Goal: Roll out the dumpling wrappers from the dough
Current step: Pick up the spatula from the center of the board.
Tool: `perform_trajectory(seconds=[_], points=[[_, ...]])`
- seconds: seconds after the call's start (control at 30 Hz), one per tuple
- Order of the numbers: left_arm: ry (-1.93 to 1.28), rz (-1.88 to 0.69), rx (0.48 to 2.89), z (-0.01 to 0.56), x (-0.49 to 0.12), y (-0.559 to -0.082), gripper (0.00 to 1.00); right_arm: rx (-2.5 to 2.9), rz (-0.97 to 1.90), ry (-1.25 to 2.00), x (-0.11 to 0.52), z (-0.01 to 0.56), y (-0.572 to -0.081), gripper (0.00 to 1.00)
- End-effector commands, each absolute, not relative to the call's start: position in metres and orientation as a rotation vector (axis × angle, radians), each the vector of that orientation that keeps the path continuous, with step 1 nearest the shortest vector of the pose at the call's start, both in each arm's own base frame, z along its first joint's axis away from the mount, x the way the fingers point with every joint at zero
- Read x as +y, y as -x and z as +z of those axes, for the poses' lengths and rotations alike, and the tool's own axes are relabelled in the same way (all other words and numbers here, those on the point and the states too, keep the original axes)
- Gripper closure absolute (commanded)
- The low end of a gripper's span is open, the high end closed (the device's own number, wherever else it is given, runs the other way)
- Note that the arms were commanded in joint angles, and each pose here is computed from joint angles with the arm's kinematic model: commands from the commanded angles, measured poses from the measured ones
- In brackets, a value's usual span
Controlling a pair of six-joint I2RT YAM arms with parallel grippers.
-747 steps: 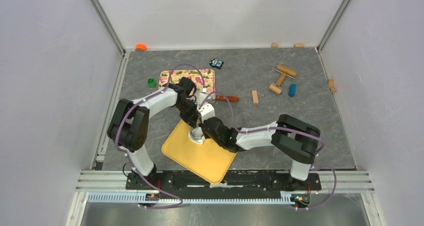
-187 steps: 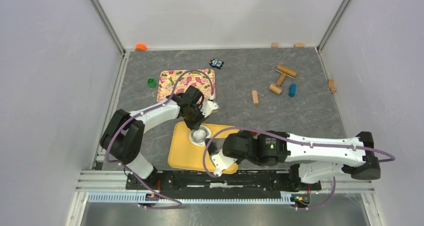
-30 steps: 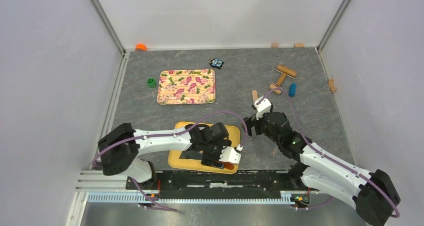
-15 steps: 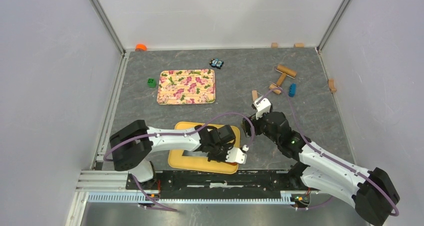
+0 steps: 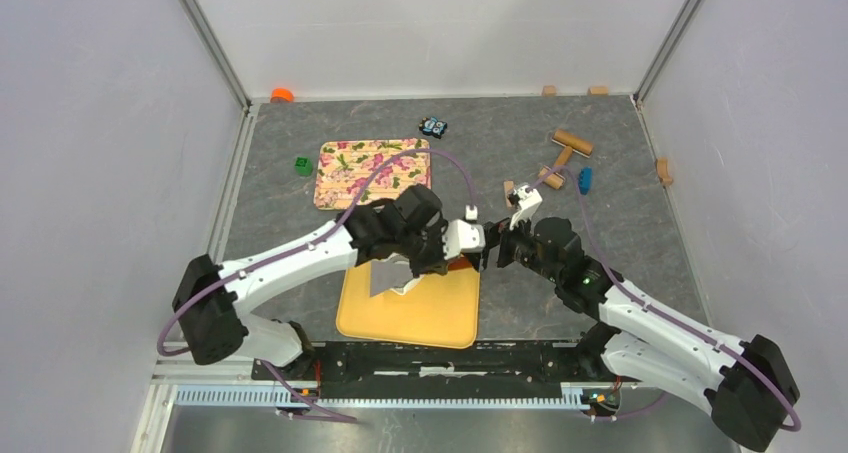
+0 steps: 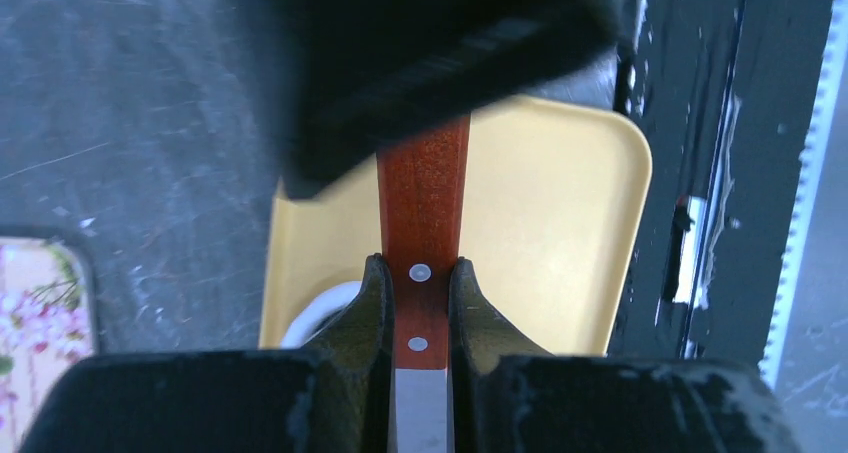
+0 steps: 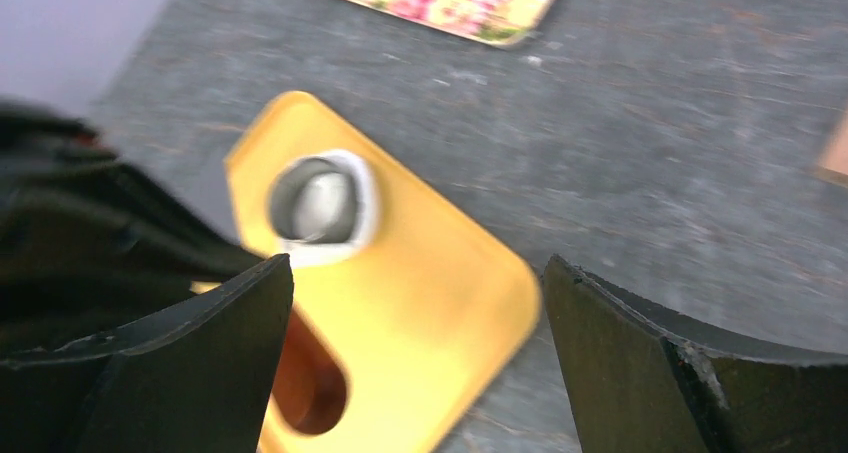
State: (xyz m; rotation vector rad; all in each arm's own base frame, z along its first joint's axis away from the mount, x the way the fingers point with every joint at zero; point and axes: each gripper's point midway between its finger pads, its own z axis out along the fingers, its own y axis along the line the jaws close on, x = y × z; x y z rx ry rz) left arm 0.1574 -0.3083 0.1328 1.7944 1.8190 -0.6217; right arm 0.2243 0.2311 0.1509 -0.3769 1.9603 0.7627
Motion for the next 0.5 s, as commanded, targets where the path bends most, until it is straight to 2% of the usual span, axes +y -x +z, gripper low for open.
perform_trajectory(seconds=[0.0,0.2,0.37,0.47], points=[[-1.54,-0.678,1.906,0.17,-0.306,-0.181,0.98,1.781,1.089,0.35,0.27,0.209,-0.206,0.02],[-1.382,-0.643,1.93,0.183,-0.3,-0.21,0.98,1.707,1.135,0.26,0.273,0.22,-0.211,0.02],[-1.345,-0.672,1.92,0.191,-0.305,-0.212,0.98,1.729,1.197,0.158,0.28,0.205,-0.217,0.23],[-1.327,-0.666,1.917,0.192,-0.306,-0.215,0.98,1.716,1.226,0.106,0.283,0.204,-0.219,0.29]])
